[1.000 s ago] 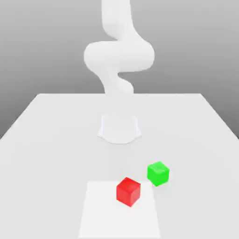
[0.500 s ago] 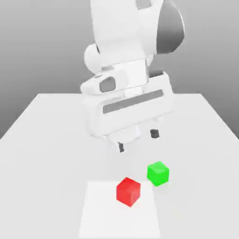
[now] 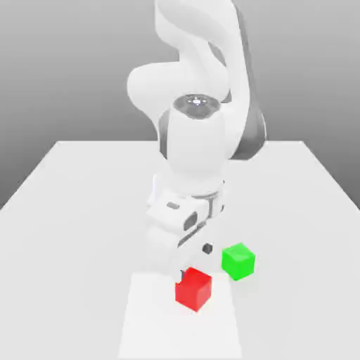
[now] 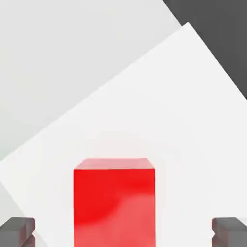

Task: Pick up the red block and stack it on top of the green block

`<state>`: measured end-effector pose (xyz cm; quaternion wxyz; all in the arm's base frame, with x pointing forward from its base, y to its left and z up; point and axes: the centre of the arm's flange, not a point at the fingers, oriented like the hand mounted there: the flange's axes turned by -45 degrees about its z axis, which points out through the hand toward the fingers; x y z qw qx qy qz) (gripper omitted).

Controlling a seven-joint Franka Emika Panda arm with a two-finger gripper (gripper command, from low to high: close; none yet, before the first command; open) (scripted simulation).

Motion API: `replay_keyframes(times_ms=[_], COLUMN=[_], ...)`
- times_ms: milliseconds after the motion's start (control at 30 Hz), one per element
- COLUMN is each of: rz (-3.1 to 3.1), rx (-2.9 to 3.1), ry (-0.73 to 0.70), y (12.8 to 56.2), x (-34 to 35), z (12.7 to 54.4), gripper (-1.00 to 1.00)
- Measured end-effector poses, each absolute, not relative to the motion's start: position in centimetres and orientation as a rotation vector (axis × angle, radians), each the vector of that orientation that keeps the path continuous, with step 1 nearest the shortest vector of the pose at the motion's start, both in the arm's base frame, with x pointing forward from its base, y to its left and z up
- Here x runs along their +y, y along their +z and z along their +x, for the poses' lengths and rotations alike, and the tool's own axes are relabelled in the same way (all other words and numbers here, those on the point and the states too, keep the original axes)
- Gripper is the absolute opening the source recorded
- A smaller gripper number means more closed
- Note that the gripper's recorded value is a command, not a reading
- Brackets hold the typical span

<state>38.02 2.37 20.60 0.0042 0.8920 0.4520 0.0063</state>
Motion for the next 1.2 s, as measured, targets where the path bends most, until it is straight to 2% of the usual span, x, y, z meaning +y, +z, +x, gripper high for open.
replay_keyframes(times_ms=[533,567,800,1200], rz=[2.797,2.799,2.8,2.786], rx=[1.423,1.422,1.423,1.424], ry=[0.006,0.002,0.001,0.026], y=[14.7,14.3,14.3,19.4], x=[2.5,2.6,2.6,2.5], z=[37.5,37.3,37.3,38.4], gripper=[0.0,-1.0,-1.0,-1.0])
